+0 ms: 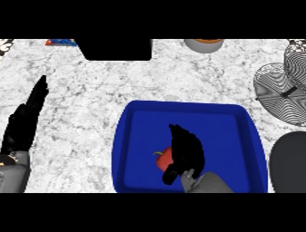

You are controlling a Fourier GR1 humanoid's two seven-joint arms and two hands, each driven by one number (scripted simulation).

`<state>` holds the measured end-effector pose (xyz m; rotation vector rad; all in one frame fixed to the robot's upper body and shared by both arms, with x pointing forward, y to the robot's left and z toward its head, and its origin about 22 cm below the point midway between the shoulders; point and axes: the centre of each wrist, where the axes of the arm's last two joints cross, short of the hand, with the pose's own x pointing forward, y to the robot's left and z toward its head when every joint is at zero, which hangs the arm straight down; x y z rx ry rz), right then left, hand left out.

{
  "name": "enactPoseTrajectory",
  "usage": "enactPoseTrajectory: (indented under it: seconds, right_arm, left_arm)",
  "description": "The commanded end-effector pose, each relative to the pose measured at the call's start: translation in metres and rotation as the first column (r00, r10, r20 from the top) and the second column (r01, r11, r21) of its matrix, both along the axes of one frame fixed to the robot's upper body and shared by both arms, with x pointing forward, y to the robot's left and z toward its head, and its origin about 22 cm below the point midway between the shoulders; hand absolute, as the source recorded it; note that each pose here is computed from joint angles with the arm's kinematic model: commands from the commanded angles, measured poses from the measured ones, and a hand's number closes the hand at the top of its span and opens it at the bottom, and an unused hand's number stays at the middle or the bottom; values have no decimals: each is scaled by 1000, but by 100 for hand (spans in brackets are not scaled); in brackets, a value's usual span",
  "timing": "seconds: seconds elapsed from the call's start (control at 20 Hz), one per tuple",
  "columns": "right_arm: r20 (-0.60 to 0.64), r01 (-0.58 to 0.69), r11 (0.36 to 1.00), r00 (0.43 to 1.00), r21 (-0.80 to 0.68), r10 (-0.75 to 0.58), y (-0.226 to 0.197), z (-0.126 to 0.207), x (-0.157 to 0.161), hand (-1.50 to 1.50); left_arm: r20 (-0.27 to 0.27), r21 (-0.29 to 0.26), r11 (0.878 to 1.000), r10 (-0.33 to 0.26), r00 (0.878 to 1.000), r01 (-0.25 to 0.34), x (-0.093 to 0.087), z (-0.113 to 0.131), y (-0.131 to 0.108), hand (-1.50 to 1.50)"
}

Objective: Pick the bell pepper from the tray and place it in the tiered basket

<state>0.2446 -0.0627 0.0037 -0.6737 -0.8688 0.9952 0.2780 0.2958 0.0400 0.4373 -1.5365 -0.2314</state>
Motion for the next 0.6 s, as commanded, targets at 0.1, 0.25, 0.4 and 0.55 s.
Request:
enactPoseTrajectory:
  seconds: [0.1,0.25,0.4,0.55]
  right_arm:
    - [-92,-174,982,982,-67,168,14,-19,0,150]
    - [-9,-193,973,981,-127,193,17,-24,-18,150]
    - [14,-143,987,989,-73,144,17,-2,1,150]
    - [32,-103,993,994,57,102,11,-8,-20,150]
  left_arm:
    - [19,5,1000,-10,1000,9,2,-1,-17,0]
    - [6,-12,1000,2,1000,-2,1,-16,5,0]
    - [-10,6,1000,6,1000,-6,0,-3,10,0]
    - [-7,-6,1000,-2,1000,2,-3,-11,4,0]
